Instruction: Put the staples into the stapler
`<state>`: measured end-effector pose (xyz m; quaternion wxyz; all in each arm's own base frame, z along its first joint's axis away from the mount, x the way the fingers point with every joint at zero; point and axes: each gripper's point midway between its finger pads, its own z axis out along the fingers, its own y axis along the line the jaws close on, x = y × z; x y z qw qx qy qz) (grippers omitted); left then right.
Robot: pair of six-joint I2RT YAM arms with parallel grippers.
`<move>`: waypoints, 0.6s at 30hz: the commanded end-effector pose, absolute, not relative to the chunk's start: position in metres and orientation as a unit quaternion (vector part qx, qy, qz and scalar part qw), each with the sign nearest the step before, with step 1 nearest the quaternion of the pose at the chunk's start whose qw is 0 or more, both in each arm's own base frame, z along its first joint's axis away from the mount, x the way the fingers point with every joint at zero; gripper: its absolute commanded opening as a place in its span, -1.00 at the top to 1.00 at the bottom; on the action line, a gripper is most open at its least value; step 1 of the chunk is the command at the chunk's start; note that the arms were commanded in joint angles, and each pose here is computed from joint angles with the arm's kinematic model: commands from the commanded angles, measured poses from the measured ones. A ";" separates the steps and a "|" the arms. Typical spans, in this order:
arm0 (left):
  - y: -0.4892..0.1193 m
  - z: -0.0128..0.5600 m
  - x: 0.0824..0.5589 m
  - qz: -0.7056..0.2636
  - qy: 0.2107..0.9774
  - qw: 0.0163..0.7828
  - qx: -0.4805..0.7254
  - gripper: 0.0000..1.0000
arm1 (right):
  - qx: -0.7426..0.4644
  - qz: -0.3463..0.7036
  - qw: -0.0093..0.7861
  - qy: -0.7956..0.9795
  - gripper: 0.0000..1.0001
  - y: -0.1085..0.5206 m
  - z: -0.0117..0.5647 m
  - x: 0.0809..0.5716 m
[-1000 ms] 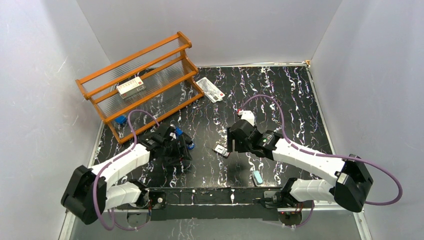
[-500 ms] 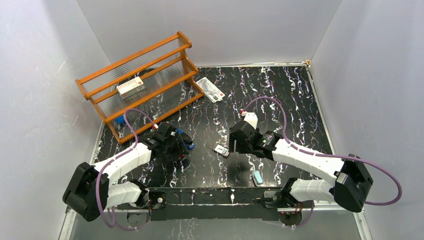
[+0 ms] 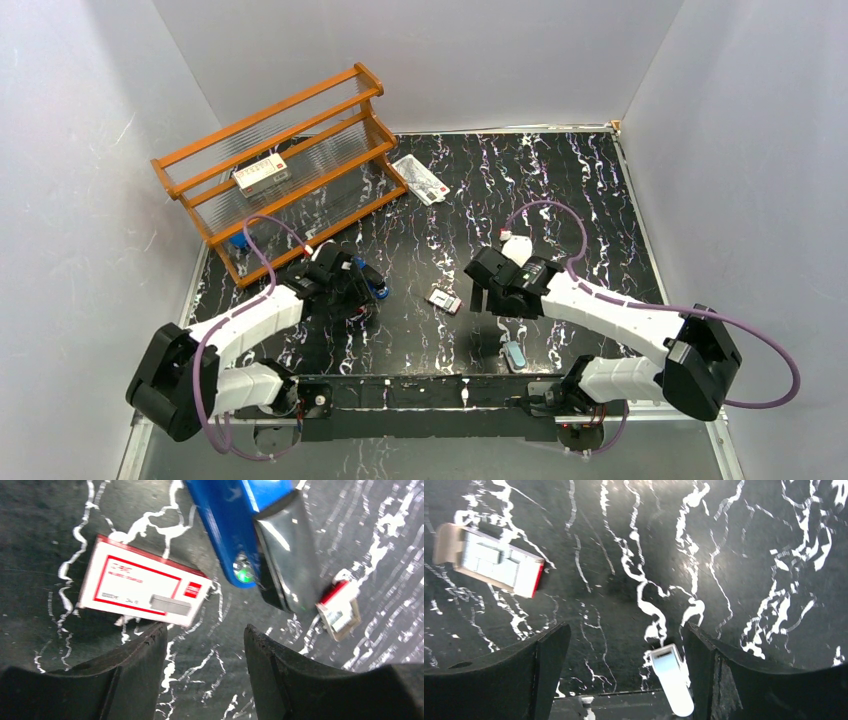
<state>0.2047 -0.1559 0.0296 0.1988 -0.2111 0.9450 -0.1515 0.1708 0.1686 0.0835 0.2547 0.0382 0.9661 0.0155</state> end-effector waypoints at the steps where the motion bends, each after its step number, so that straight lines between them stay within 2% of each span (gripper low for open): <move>1: -0.174 0.054 0.203 -0.219 0.938 0.206 -0.170 -0.13 | 0.107 -0.044 0.223 0.968 -0.86 0.139 0.086 0.152; 11: -0.196 0.093 0.192 -0.311 0.918 0.220 -0.106 -0.23 | 0.111 -0.010 0.104 0.988 -0.79 0.137 0.067 0.097; 18: -0.205 0.094 0.193 -0.335 0.911 0.219 -0.097 -0.24 | 0.091 -0.009 0.040 0.995 -0.73 0.138 0.049 0.073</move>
